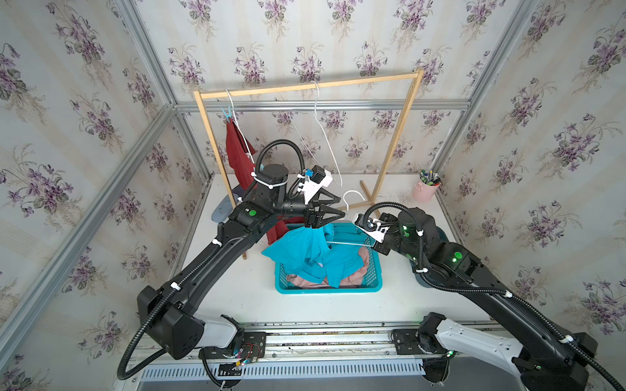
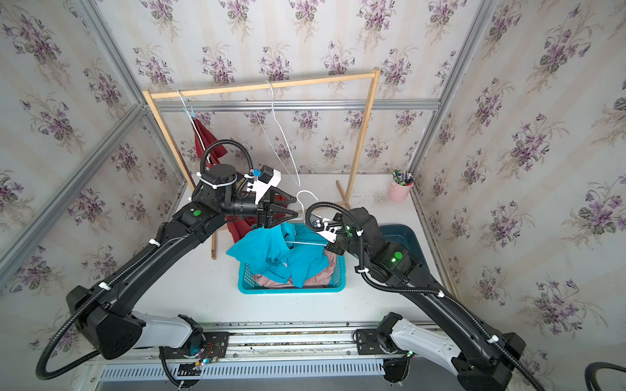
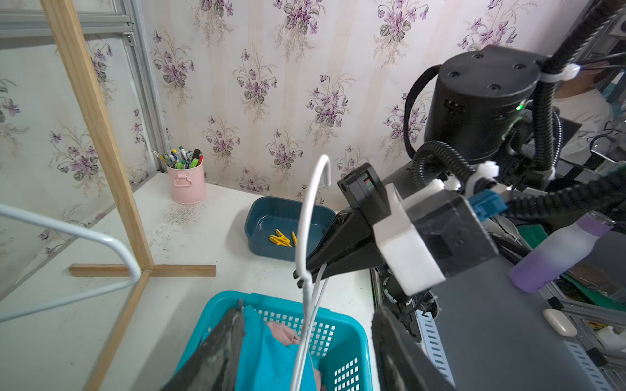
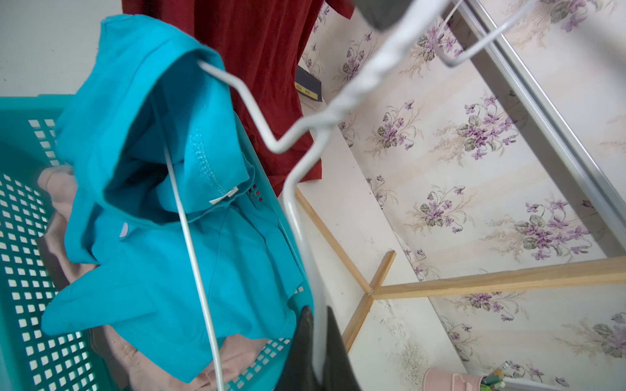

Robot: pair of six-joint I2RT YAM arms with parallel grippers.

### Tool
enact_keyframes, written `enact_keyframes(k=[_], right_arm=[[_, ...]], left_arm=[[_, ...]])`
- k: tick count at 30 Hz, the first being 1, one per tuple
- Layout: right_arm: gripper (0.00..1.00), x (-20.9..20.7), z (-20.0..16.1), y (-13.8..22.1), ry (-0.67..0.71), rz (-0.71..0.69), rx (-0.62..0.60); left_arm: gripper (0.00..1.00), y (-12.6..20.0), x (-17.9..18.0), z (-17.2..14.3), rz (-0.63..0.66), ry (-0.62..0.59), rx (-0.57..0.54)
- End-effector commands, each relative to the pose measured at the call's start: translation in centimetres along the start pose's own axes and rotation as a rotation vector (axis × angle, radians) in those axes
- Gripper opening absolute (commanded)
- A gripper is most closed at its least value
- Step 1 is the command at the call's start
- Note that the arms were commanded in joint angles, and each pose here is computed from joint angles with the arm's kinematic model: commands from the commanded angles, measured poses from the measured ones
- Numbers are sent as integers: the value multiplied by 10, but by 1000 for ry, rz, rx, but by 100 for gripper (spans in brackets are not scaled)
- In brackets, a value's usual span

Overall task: Remove the clothespins securing t-shirts to the hanger
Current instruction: Remove the T-shirt from the hanger.

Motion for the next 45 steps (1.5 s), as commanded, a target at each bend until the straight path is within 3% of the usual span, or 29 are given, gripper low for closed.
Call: enact_keyframes(k=[1,5,7,11,21,23,26,29,34,40,45], right_arm=[[0,-5,5,3,-42,-14,-67],[0,-1,-5,-4,-55,-5,-38],[0,0,-10,-6,-57,-5,-30],[0,1,-13,-8,-60,4,-27],[0,0,-12,11,-67,-13,-51],[0,-2,-12,15,-64,-27,-50],[0,-7,-10,19,-61,-60,-40],[0,-13,-8,25,-53,-100,-28],[0,-28,-6,42,-44,-205,-5],[0,-40,-6,65,-33,-308,20],[0,-49,-16,72,-30,-425,90]], left_arm=[[62,23,4,-2,141,-86,82],[62,62,-3,-43,349,-98,294],[62,75,-14,-66,390,-98,350],[63,83,-30,-91,364,-71,416],[64,67,-5,-129,333,2,602],[60,64,-5,-131,316,9,604],[37,59,-10,-130,249,33,563],[23,57,-14,-124,220,70,521],[22,58,-16,-113,215,88,483],[10,57,-16,-98,214,85,440],[11,56,-13,-88,220,80,418]])
Point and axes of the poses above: each gripper's point midway between its finger pads, its own y axis back along the fingers, its own x axis along the line the jaws close on, z = x × y, the point moved 7 cm from there along y, back along the fingers, and after that the axes turned 5 degrees about -y, right-handed, at the moved point
